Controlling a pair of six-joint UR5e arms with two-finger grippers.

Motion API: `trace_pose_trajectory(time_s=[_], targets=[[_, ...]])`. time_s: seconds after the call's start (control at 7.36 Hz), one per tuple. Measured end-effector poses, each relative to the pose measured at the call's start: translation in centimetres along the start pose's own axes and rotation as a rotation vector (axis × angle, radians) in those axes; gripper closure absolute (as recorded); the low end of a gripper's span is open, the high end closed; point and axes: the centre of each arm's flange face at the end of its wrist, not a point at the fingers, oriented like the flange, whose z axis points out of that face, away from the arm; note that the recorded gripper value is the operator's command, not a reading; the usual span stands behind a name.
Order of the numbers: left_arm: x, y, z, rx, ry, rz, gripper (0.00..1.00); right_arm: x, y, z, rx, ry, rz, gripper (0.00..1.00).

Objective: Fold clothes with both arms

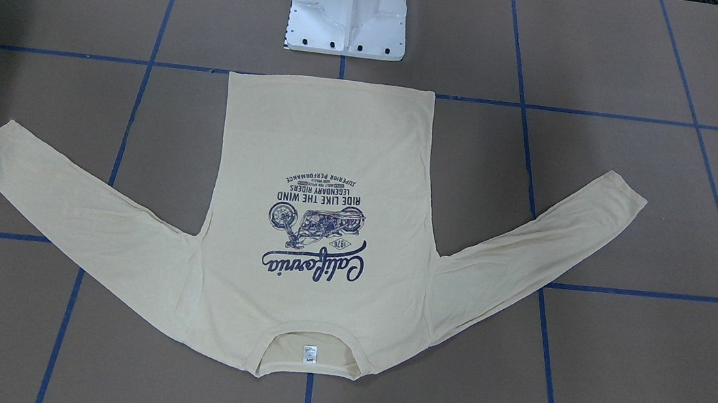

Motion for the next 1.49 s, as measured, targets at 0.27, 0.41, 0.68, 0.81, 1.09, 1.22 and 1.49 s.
trace_pose_trajectory(time_s=[0.27,0.41,0.68,0.81,1.09,1.22,1.49], targets=[[0.0,0.2,0.0,-0.001,0.000,-0.001,0.00,-3.9,0.1,4.1,-0.008,-0.013,0.075,0.02],[0.0,0.2,0.0,-0.001,0.000,-0.001,0.00,-5.8,0.5,6.7,0.005,-0.004,0.113,0.02],[0.0,0.2,0.1,-0.002,-0.001,-0.002,0.00,-7.0,2.8,13.0,0.049,0.008,0.145,0.04],[0.0,0.2,0.1,-0.002,-0.001,-0.002,0.00,-6.5,4.5,16.0,0.080,0.005,0.151,0.18],[0.0,0.2,0.1,-0.002,0.000,-0.001,0.00,-5.5,6.9,18.7,0.110,0.003,0.152,0.26],[0.0,0.1,0.1,-0.002,0.000,-0.001,0.00,-5.3,7.7,19.6,0.114,0.023,0.145,0.26],[0.0,0.1,0.1,-0.001,0.000,-0.001,0.00,-5.3,9.1,21.3,0.115,0.072,0.124,0.37]])
